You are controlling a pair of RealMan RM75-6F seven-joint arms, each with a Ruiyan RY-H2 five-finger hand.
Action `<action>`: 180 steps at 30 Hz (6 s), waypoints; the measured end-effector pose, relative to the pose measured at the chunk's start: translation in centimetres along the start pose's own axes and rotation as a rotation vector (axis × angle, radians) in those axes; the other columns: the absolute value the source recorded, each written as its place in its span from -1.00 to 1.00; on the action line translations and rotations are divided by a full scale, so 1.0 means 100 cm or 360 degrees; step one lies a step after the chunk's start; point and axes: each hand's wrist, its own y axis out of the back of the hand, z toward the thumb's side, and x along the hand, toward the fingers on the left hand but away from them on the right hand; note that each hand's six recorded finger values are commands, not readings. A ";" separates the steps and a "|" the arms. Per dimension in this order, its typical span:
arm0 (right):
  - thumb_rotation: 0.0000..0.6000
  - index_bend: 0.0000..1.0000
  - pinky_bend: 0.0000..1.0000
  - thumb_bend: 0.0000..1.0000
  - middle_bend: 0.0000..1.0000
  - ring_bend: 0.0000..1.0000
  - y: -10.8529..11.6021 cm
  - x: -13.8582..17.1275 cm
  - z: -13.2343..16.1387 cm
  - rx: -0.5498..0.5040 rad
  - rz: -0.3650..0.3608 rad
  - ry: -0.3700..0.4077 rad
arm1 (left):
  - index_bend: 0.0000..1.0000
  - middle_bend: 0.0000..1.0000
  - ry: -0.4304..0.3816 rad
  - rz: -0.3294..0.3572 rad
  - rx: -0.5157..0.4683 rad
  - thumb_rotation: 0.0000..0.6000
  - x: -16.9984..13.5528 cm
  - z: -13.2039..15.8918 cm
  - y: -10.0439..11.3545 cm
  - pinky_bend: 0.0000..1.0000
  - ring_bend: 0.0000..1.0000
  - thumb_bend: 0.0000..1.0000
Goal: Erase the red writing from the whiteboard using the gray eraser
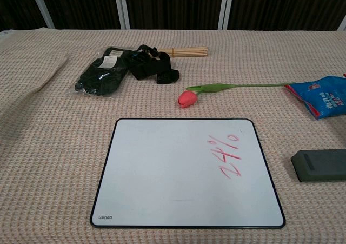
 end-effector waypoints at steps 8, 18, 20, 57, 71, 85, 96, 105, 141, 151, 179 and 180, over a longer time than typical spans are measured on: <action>1.00 -1.00 -0.69 -0.74 -0.95 -0.82 0.004 0.001 -0.001 -0.0007 -0.0019 -0.0001 | -0.66 -0.90 0.0001 0.0000 0.0004 1.00 -0.001 0.000 0.000 -0.81 -0.95 0.12; 1.00 -1.00 -0.69 -0.74 -0.95 -0.82 0.005 0.002 -0.005 0.0001 -0.0014 -0.0018 | -0.66 -0.90 -0.0009 -0.0008 0.0005 1.00 0.000 0.002 -0.002 -0.81 -0.95 0.12; 1.00 -1.00 -0.69 -0.74 -0.95 -0.82 0.006 0.002 -0.005 -0.0005 -0.0012 -0.0018 | -0.66 -0.90 -0.0011 -0.0009 0.0006 1.00 0.000 0.003 -0.002 -0.81 -0.95 0.12; 1.00 -0.81 -0.69 -0.71 -0.62 -0.60 -0.071 0.008 0.059 -0.0185 0.0611 0.0328 | -0.66 -0.90 0.0016 -0.0012 -0.0010 1.00 0.000 0.001 -0.002 -0.81 -0.95 0.12; 1.00 -0.55 -0.57 -0.47 -0.46 -0.44 -0.100 -0.005 0.068 -0.0128 0.0635 0.0354 | -0.66 -0.90 0.0018 -0.0015 -0.0004 1.00 0.001 0.000 -0.003 -0.81 -0.95 0.12; 1.00 -0.36 -0.44 -0.33 -0.33 -0.33 -0.111 -0.014 0.070 -0.0115 0.0613 0.0357 | -0.66 -0.90 0.0027 -0.0022 0.0006 1.00 0.001 0.000 -0.004 -0.81 -0.95 0.12; 1.00 -0.27 -0.41 -0.30 -0.28 -0.29 -0.118 -0.014 0.077 -0.0113 0.0622 0.0389 | -0.65 -0.90 0.0032 -0.0023 0.0007 1.00 0.001 -0.001 -0.004 -0.81 -0.95 0.12; 1.00 -0.18 -0.33 -0.17 -0.17 -0.20 -0.119 -0.014 0.082 -0.0109 0.0628 0.0413 | -0.65 -0.90 0.0029 -0.0022 0.0005 1.00 0.001 -0.001 -0.003 -0.81 -0.95 0.12; 1.00 0.04 -0.13 0.05 0.01 0.00 -0.103 -0.082 0.163 -0.0268 0.0554 0.0589 | -0.63 -0.90 0.0037 -0.0034 0.0003 1.00 0.001 -0.001 -0.005 -0.80 -0.95 0.12; 1.00 0.04 -0.13 0.05 0.01 0.00 -0.122 -0.099 0.205 -0.0297 0.0565 0.0615 | -0.63 -0.90 0.0047 -0.0034 -0.0001 1.00 0.001 -0.002 -0.004 -0.80 -0.95 0.12; 1.00 0.04 -0.13 0.03 -0.02 -0.01 -0.154 -0.085 0.242 -0.0266 0.0623 0.0653 | -0.63 -0.90 0.0048 -0.0040 -0.0008 1.00 0.003 -0.005 -0.003 -0.80 -0.95 0.12; 1.00 0.04 -0.13 0.03 -0.01 -0.01 -0.154 -0.081 0.242 -0.0263 0.0629 0.0660 | -0.63 -0.90 0.0048 -0.0040 -0.0008 1.00 0.002 -0.005 -0.003 -0.80 -0.95 0.12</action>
